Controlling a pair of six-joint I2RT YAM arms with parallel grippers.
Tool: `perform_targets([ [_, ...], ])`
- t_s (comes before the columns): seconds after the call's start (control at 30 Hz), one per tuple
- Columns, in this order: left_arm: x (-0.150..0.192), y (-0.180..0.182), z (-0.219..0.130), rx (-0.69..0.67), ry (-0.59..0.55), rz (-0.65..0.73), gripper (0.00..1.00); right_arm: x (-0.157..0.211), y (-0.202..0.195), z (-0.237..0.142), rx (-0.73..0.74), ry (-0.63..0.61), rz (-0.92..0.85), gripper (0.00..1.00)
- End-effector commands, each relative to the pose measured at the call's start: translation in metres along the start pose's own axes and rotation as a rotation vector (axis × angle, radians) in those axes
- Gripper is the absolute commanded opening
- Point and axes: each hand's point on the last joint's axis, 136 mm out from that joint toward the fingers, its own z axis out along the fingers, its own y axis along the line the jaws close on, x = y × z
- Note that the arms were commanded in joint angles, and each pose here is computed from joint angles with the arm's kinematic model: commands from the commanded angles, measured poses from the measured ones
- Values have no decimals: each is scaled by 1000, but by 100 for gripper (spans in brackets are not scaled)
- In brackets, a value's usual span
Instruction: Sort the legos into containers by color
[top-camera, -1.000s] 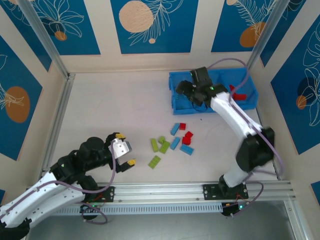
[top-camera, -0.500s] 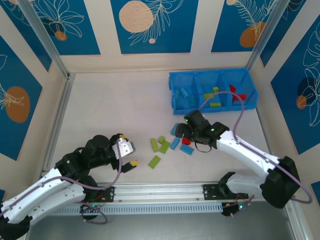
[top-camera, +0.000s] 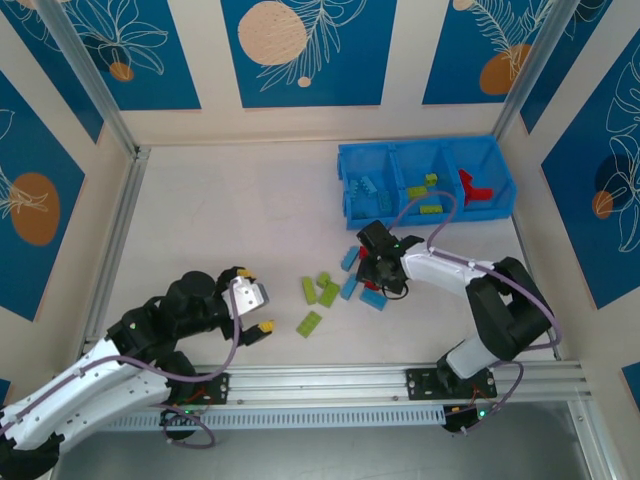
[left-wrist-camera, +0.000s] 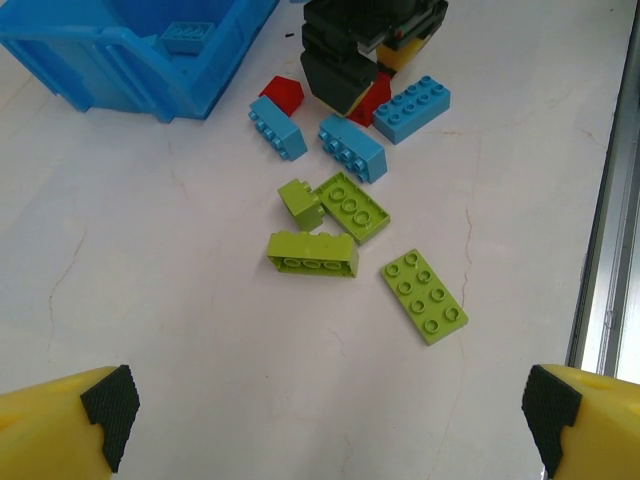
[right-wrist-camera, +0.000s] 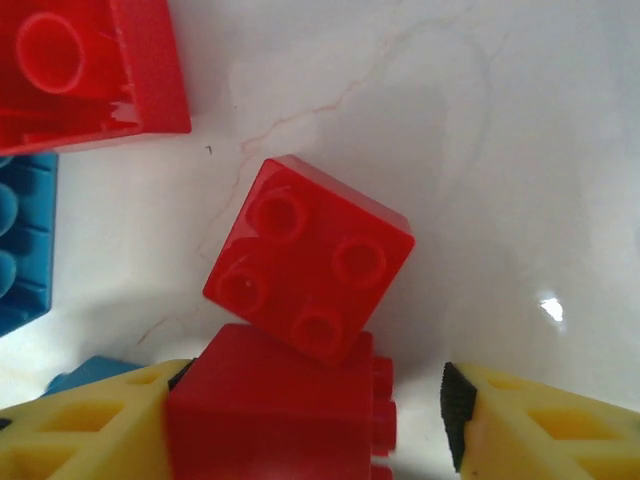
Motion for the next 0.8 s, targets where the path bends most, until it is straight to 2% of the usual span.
perform_targets([
  [0.0, -4, 0, -3, 6, -19, -4, 100, 4, 3, 7, -18, 24, 22, 58],
  [0.17, -3, 0, -2, 7, -17, -4, 100, 3, 3, -3, -26, -4, 36, 39],
  [0.3, -4, 0, -3, 6, -18, -4, 100, -5, 0, -35, -40, -99, 51, 35],
  [0.43, -8, -4, -4, 28, -40, 0, 100, -21, -8, -80, -102, -246, 97, 29],
  [0.6, -24, -19, -12, 111, -134, 17, 100, -67, -39, -135, -132, -443, 176, 27],
  [0.77, -38, -27, -24, 151, -237, 24, 100, -142, -88, -172, -150, -564, 321, 27],
])
